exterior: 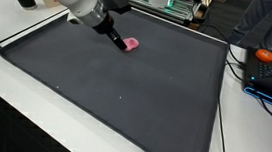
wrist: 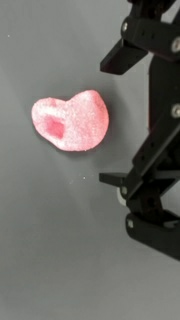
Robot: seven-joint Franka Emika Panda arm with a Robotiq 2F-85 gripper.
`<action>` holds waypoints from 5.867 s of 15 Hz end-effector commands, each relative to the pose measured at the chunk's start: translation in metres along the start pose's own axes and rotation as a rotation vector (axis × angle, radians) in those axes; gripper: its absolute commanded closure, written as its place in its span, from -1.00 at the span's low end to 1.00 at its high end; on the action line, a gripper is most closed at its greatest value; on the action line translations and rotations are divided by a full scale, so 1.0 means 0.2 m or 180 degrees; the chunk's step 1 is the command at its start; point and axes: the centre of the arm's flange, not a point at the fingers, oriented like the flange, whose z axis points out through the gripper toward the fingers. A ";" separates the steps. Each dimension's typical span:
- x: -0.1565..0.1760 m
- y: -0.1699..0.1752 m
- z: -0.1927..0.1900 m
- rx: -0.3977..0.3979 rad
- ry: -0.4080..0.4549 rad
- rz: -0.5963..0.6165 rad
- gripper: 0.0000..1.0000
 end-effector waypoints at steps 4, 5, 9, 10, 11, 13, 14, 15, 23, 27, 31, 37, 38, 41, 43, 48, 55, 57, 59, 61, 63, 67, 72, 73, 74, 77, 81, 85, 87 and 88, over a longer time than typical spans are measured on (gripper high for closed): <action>-0.02 -0.28 0.01 -0.0624 0.0100 -0.0949 -1.00; -0.04 -0.32 0.03 -0.0714 0.0111 -0.1088 -1.00; -0.13 -0.46 0.09 -0.1083 0.0169 -0.1637 -1.00; -0.16 -0.49 0.10 -0.1190 0.0179 -0.1765 -1.00; -0.19 -0.52 0.11 -0.1289 0.0186 -0.1899 -1.00; -0.24 -0.58 0.14 -0.1502 0.0182 -0.2155 -1.00; -0.27 -0.61 0.15 -0.1611 0.0173 -0.2280 -1.00; -0.30 -0.63 0.17 -0.1716 0.0163 -0.2411 -1.00; -0.50 -0.78 0.33 -0.2553 -0.0010 -0.3390 -1.00; -0.58 -0.79 0.43 -0.2980 -0.0228 -0.3833 -1.00; -0.65 -0.80 0.51 -0.3382 -0.0355 -0.4173 -1.00; -0.74 -0.81 0.60 -0.3584 -0.0415 -0.4342 -1.00; -0.75 -0.81 0.61 -0.3605 -0.0415 -0.4362 -1.00; -0.79 -0.81 0.62 -0.3667 -0.0415 -0.4423 -1.00; -0.80 -0.80 0.62 -0.3728 -0.0412 -0.4459 -1.00; -0.81 -0.80 0.62 -0.3775 -0.0388 -0.4477 -1.00; -0.75 -0.83 0.59 -0.3627 -0.0334 -0.4399 -1.00; -0.73 -0.84 0.56 -0.3578 -0.0299 -0.4370 -1.00; -0.71 -0.84 0.53 -0.3532 -0.0271 -0.4335 -1.00; -0.68 -0.85 0.50 -0.3420 -0.0252 -0.4285 -1.00; -0.64 -0.85 0.47 -0.3252 -0.0218 -0.4146 -1.00; -0.54 -0.84 0.40 -0.2731 -0.0123 -0.3764 -1.00; -0.39 -0.77 0.30 -0.2144 -0.0023 -0.3197 -1.00; -0.36 -0.74 0.27 -0.2032 -0.0008 -0.3076 -1.00; -0.33 -0.72 0.25 -0.1927 0.0016 -0.2955 -1.00; -0.23 -0.63 0.20 -0.1616 0.0034 -0.2581 -1.00; -0.10 -0.46 0.14 -0.1207 0.0005 -0.2073 -1.00; -0.02 -0.31 0.09 -0.0758 -0.0024 -0.1606 -1.00; 0.00 -0.24 0.07 -0.0546 -0.0031 -0.1361 -1.00; 0.02 -0.20 0.06 -0.0439 -0.0027 -0.1240 -1.00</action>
